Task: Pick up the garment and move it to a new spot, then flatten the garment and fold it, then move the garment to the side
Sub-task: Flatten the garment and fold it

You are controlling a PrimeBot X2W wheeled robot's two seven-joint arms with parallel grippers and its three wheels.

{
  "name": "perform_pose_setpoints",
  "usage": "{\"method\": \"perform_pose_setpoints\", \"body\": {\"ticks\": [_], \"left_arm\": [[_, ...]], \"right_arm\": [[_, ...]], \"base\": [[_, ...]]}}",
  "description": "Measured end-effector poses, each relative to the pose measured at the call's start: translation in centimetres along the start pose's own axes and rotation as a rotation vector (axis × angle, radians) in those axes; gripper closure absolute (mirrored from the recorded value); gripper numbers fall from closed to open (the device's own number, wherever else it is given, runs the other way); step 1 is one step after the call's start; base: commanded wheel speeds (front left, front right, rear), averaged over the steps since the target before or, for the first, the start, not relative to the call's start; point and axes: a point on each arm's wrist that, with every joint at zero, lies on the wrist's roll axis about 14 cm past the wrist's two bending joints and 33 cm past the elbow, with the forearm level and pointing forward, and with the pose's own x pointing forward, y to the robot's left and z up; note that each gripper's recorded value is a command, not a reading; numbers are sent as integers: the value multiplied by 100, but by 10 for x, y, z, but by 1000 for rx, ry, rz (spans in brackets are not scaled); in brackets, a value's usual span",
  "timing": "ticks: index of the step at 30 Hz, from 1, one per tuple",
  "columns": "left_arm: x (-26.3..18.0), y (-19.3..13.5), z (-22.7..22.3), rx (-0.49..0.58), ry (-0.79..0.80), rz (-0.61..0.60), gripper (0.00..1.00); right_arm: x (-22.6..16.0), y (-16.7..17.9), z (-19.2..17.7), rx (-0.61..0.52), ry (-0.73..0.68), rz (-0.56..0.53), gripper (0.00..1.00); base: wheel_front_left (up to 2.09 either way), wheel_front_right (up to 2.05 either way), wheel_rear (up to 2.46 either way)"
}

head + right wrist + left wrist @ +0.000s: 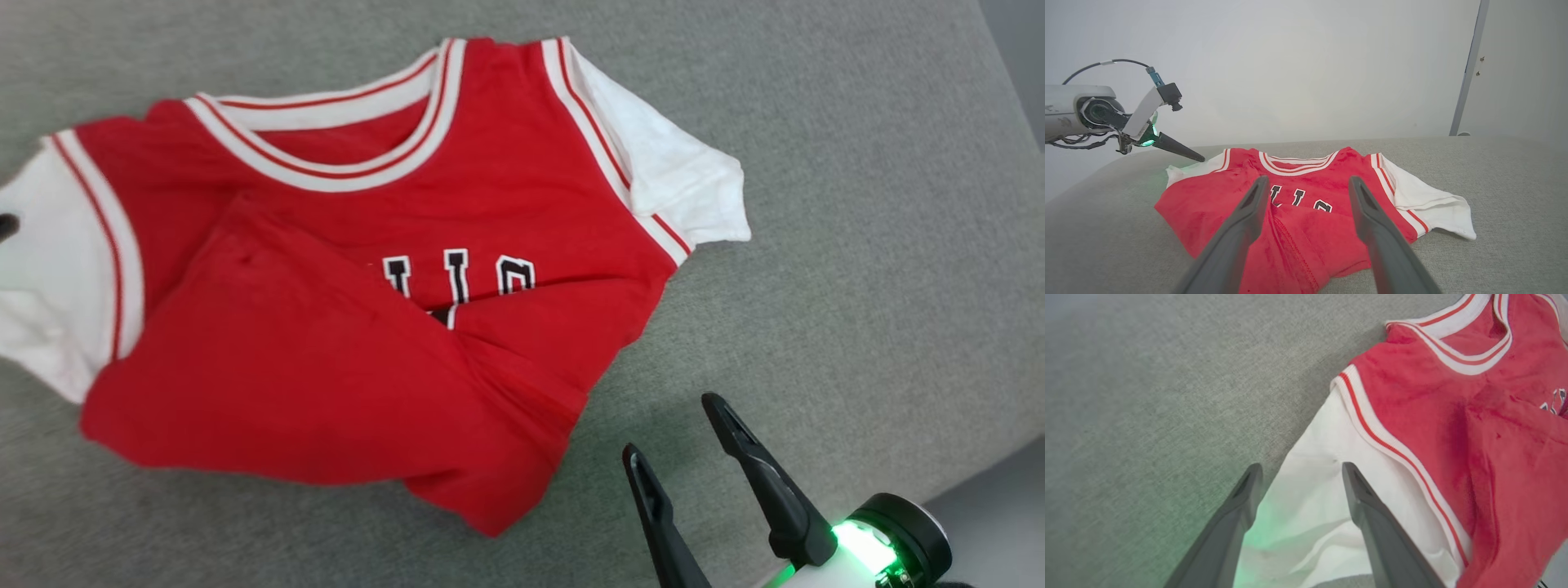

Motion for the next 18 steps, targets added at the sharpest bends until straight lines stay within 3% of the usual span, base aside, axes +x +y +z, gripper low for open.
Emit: {"method": "perform_pose_setpoints", "body": {"ticks": [5, 7, 10, 13, 18], "left_arm": [[21, -3, -18, -32, 95, -50, 0], [23, -6, -19, -40, 107, -68, 25], [23, -9, -20, -25, 112, -77, 100], [25, -12, -21, -24, 107, -88, 100], [30, -12, -17, -19, 86, -107, 100]], "right_arm": [[1, -5, -4, -12, 18, -20, 0], [1, -6, -5, -15, 21, -25, 0], [2, -9, -5, -20, 21, -30, 0], [2, -16, -11, -35, 57, -43, 0], [31, -25, -40, -138, 265, 5, 0]], "base": [[0, 0, 0], [0, 0, 0], [0, 0, 0], [0, 0, 0], [0, 0, 0]]}}
